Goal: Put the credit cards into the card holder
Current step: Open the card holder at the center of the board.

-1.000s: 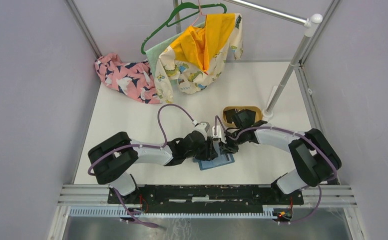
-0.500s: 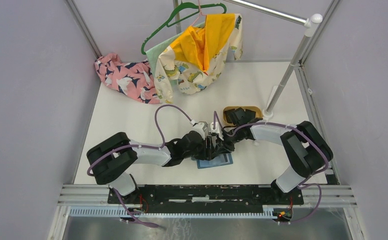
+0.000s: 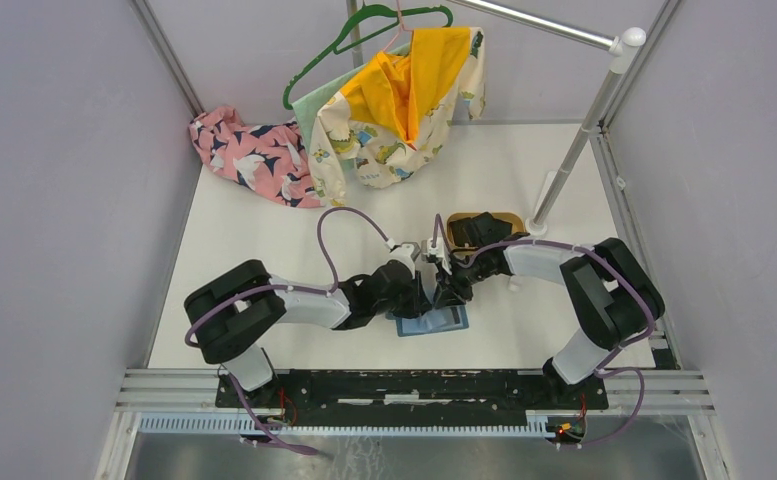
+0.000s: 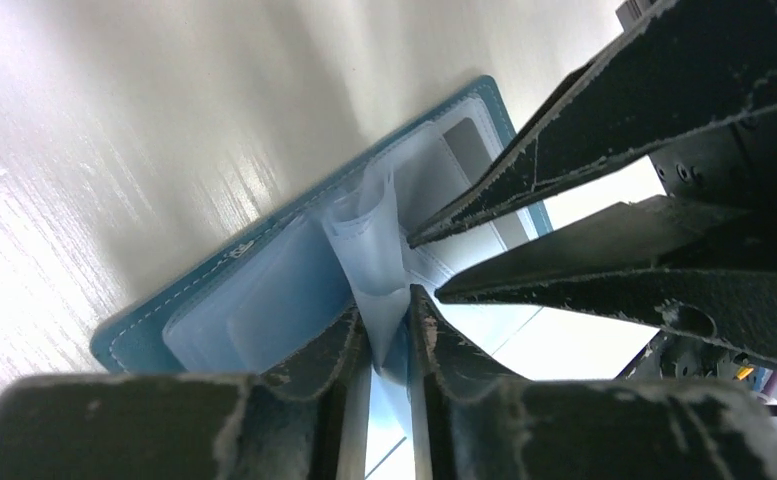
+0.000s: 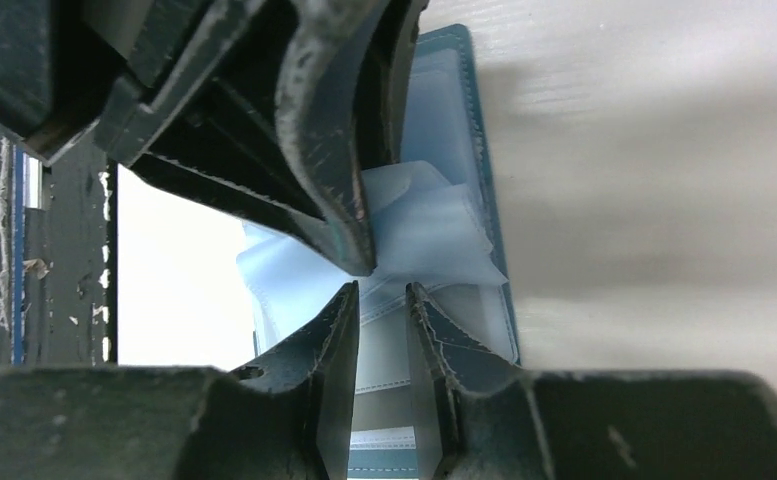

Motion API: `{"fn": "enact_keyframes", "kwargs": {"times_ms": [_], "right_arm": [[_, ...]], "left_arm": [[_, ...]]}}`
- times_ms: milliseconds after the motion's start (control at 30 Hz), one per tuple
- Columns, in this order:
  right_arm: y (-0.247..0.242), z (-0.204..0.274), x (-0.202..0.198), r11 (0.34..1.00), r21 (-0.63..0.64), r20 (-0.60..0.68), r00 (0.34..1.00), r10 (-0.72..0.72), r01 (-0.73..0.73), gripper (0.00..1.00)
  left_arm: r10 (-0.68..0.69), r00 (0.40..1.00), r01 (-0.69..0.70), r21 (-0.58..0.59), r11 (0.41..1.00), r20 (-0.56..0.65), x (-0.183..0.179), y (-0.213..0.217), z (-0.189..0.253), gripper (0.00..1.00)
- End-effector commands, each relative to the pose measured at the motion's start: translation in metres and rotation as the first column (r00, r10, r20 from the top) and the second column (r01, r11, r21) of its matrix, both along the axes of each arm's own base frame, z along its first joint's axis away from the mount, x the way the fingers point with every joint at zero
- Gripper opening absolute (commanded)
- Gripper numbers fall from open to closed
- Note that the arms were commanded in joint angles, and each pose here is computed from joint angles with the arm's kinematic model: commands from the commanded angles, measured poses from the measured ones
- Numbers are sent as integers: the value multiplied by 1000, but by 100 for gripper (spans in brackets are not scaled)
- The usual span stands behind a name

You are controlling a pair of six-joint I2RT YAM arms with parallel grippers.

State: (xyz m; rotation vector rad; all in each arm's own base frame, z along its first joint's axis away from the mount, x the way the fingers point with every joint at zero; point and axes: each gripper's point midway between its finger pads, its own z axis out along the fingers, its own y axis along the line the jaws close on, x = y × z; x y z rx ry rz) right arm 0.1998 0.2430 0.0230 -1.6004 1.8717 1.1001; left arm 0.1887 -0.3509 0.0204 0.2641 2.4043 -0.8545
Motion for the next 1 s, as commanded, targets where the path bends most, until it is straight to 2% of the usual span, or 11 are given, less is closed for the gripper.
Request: {"fn": "enact_keyframes", "kwargs": {"times_ms": [0,200,433,767,967], "right_arm": [[-8,-2,-12,1000,-29,-76,997,2,-4,30],[-16,16,-4,999,-9,-2,999,37,-37,31],[-43,16,10,993,-120,241,969,52,-24,31],[-44,-8,8,978,-207,225,973,49,-2,30],[-36,-10,3,980,-200,207,977,57,-15,30]], "left_arm": [[13,998,4,256,967,-67,-17,47,-60,20],[29,997,-7,282,959,-74,-18,54,-67,15],[24,997,-1,278,961,-78,-20,53,-66,14],[3,996,16,222,975,-85,-22,43,-59,14],[-19,996,35,182,983,-92,-25,36,-55,15]]}}
